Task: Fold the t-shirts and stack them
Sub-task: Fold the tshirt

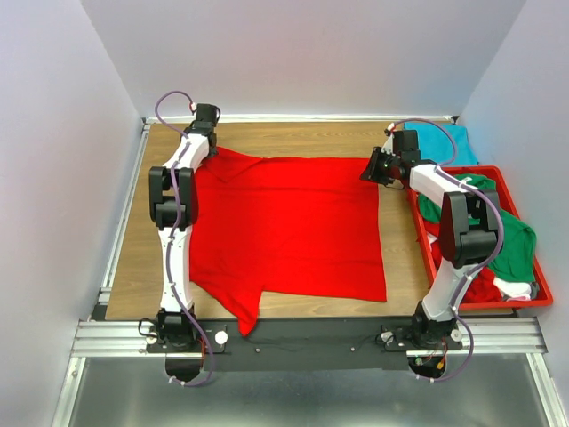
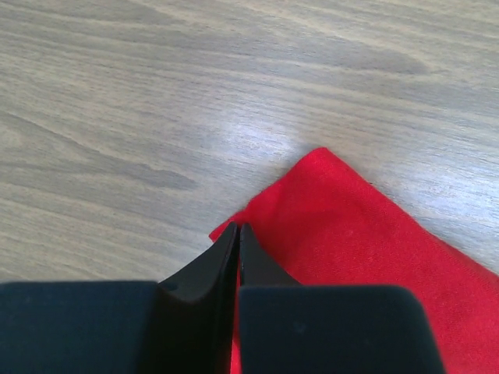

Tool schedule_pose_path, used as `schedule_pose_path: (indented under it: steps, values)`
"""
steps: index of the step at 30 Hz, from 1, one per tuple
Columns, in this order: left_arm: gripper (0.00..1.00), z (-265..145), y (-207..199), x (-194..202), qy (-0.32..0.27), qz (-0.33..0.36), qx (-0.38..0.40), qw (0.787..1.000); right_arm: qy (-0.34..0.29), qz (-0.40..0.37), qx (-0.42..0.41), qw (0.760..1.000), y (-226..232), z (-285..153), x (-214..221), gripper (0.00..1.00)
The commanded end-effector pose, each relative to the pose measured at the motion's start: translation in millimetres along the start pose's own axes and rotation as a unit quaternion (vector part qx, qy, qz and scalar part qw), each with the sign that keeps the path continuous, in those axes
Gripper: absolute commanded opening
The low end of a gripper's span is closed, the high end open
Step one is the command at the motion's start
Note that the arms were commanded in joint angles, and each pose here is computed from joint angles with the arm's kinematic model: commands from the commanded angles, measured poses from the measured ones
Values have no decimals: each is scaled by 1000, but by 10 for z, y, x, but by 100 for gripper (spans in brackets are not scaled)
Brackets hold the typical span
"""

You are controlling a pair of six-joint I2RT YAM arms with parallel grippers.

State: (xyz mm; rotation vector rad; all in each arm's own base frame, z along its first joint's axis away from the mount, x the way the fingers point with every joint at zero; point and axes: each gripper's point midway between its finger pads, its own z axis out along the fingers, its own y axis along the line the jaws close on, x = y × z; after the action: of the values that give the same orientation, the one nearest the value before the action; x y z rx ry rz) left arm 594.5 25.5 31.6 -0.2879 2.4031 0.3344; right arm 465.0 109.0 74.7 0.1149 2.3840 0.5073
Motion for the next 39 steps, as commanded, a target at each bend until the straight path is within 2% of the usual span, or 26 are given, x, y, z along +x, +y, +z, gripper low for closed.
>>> schedule_pose_path:
  steps: [1, 2, 3, 8, 12, 17, 23, 26, 30, 39]
  values:
    - [9, 83, 113, 305, 45, 17, -20, 999, -1, -7, 0, 1000, 23, -13, -22, 33]
    - [8, 72, 105, 301, 46, 14, -15, 999, 0, -7, 0, 1000, 27, -7, -15, 33]
    - [0, 76, 115, 314, 48, 12, -14, 999, 0, -7, 0, 1000, 21, -10, -21, 33]
    - [0, -21, 148, 192, 24, -26, 18, 999, -1, -9, 0, 1000, 21, 6, -38, 33]
    - [0, -189, 270, -119, -16, -62, 35, 997, -13, -16, 8, 1000, 3, 43, -155, 33]
    - [0, -506, 267, -566, -65, -78, 61, 993, -42, -40, 56, 997, -148, 155, -432, 33]
    - [0, -770, 217, -817, -90, -94, 99, 987, -38, -62, 108, 991, -417, 402, -513, 35]
    - [0, -847, 207, -864, -95, -100, 109, 984, -37, -68, 117, 990, -484, 539, -560, 44]
    - [0, -898, 186, -896, -98, -107, 122, 982, -31, -63, 127, 989, -622, 683, -586, 48]
    - [0, -957, 97, -896, -93, -112, 153, 977, -8, -68, 119, 991, -724, 967, -518, 49]
